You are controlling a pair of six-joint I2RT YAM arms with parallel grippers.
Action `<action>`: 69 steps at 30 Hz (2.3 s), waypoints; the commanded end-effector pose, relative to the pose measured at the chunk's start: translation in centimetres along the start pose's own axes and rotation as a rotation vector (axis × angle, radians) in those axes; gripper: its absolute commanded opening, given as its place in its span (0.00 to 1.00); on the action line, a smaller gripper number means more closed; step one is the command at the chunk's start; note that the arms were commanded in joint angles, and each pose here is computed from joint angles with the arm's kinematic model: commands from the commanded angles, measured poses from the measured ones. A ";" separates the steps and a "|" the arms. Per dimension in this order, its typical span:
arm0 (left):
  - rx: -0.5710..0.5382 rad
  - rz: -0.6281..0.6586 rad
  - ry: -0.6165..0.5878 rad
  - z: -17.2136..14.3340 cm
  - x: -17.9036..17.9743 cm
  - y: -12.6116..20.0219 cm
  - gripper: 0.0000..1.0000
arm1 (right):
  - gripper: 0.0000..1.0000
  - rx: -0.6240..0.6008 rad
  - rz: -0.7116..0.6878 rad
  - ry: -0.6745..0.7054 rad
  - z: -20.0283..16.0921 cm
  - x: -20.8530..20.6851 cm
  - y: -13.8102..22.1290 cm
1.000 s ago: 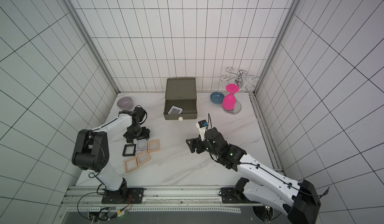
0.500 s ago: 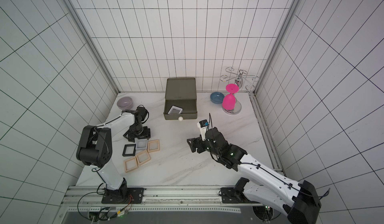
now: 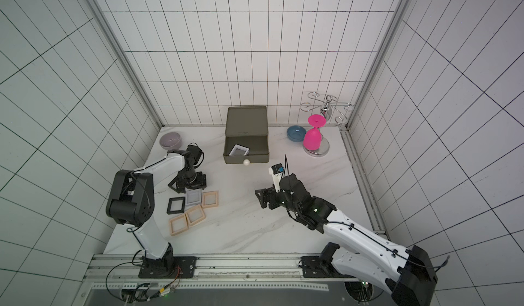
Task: Place the brooch boxes into the drawer by color
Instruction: Pick up the brooch box from the center of the board, then place the brooch box in the drawer.
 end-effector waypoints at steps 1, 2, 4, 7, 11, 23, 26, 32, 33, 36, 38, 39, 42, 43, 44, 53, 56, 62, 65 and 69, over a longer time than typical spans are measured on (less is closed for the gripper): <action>-0.006 -0.009 -0.003 -0.2 0.0 0.0 0.85 | 0.89 0.016 -0.027 -0.013 -0.3 -0.5 -0.3; -0.004 -0.007 -0.001 -0.3 0.0 0.0 0.84 | 0.89 0.016 -0.027 -0.013 -0.3 -0.5 -0.3; -0.004 -0.003 0.001 -0.5 0.2 0.0 0.85 | 0.89 0.016 -0.027 -0.014 -0.3 -0.5 -0.3; -0.002 0.007 0.003 -0.6 0.3 -0.2 0.85 | 0.89 0.019 -0.027 -0.017 -0.4 -0.5 -0.4; 0.003 0.024 0.003 -0.7 0.5 -0.6 0.82 | 0.89 0.016 -0.023 -0.021 -0.3 -0.4 -0.4; 0.004 0.009 0.002 -0.7 0.3 -0.1 0.68 | 0.89 0.013 -0.026 -0.025 -0.3 -0.5 -0.2; -0.012 0.011 0.003 -0.8 0.4 0.6 0.68 | 0.89 0.009 -0.026 -0.027 -0.3 -0.5 -0.1; -0.081 -0.027 -0.002 -1.2 0.5 4.4 0.68 | 0.89 0.001 -0.022 -0.023 0.2 -0.3 -0.1; -0.091 -0.038 -0.005 -1.3 0.5 5.3 0.68 | 0.89 -0.002 -0.020 -0.021 0.4 -0.2 -0.1; -0.129 -0.069 -0.013 -1.6 0.5 7.8 0.68 | 0.89 -0.011 -0.019 -0.021 0.6 -0.2 0.0; -0.158 -0.099 -0.013 -1.6 0.6 9.6 0.68 | 0.89 -0.019 -0.022 -0.022 0.6 -0.2 0.1; -0.179 -0.117 -0.014 -1.5 0.5 10.8 0.68 | 0.89 -0.023 -0.024 -0.024 0.6 -0.3 0.2; -0.262 -0.177 -0.022 -1.0 0.1 15.1 0.68 | 0.89 -0.028 -0.024 -0.024 0.7 -0.3 0.4; -0.286 -0.219 -0.032 -0.8 -0.3 16.7 0.68 | 0.89 -0.030 -0.025 -0.024 0.7 -0.3 0.4; -0.309 -0.256 -0.040 -0.8 -0.6 18.1 0.68 | 0.89 -0.030 -0.026 -0.025 0.7 -0.3 0.5; -0.465 -0.436 -0.177 -0.2 -7.4 26.9 0.67 | 0.89 -0.043 -0.042 -0.040 0.7 -0.7 0.7; -0.469 -0.449 -0.220 -0.2 -10.2 27.7 0.67 | 0.89 -0.042 -0.046 -0.041 0.6 -0.9 0.7; -0.452 -0.485 -0.275 -0.4 -15.4 27.1 0.67 | 0.89 -0.041 -0.059 -0.049 0.5 -1.6 1.1; -0.436 -0.495 -0.270 -0.2 -17.2 26.0 0.67 | 0.89 -0.045 -0.063 -0.056 0.3 -1.9 1.4; -0.423 -0.477 -0.270 0.4 -18.5 24.5 0.66 | 0.89 -0.043 -0.071 -0.061 0.1 -2.3 1.8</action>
Point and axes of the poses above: each gripper's point midway between its finger pads, its own y axis back along the fingers, its own x axis along the line the jaws close on, z = x × y, the point moved 9 cm from there along y, back along the fingers, and after that the axes turned 5 degrees about y, right-handed, at the moved point
